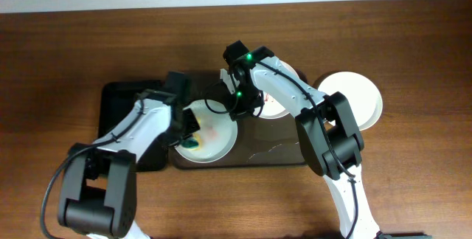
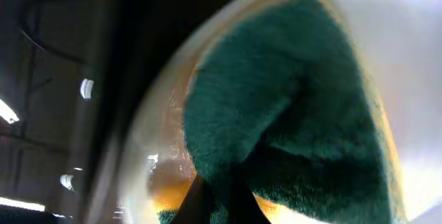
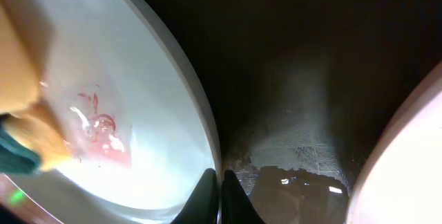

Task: Clean dirty plates on tray and stack at the side
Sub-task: 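Hold the left plate with the right gripper and scrub it with the sponge, then lift the left plate with the right gripper and stack it on the right plate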

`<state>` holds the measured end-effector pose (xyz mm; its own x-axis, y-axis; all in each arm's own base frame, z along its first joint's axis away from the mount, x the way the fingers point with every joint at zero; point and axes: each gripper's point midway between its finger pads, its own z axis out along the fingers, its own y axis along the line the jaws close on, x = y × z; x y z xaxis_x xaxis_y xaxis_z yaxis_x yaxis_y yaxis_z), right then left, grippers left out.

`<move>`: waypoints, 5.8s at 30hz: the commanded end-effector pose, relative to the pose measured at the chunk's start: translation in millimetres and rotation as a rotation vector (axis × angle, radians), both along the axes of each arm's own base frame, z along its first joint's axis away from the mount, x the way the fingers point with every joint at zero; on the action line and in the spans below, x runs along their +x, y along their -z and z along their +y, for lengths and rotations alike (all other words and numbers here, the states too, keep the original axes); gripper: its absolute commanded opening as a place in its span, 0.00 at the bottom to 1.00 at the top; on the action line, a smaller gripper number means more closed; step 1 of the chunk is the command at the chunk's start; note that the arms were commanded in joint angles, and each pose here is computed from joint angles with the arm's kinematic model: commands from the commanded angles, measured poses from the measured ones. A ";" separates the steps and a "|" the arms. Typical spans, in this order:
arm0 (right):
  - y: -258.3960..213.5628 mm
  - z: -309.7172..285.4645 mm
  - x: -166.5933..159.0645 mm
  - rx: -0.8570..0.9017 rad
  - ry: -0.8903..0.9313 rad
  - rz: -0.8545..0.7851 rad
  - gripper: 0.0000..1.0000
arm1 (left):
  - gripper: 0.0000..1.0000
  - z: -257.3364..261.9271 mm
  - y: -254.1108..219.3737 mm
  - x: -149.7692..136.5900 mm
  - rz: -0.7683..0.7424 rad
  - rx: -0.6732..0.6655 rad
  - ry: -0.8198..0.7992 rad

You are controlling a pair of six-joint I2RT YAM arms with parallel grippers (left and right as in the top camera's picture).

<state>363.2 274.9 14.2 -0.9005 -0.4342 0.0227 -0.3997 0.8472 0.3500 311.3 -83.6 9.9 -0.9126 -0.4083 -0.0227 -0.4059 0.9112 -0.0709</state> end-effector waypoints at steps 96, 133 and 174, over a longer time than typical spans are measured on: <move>25.9 -12.0 -31.8 -0.187 0.314 0.167 0.04 | 0.00 -7.2 15.6 -1.7 -0.020 -0.082 0.071; -158.4 -42.4 6.5 -0.661 0.125 -0.825 0.04 | 0.00 100.8 -65.7 -7.6 -0.194 -0.054 0.133; -67.5 -283.2 26.0 0.067 0.792 -0.134 0.46 | 0.00 102.1 -67.8 1.3 -0.231 -0.046 0.135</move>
<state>373.6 -57.2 66.5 -0.8358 0.5475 -0.0417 0.5203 0.8140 0.2581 311.2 19.7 75.0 -0.9280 -0.3082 -0.2095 -0.2731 0.9449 -0.1804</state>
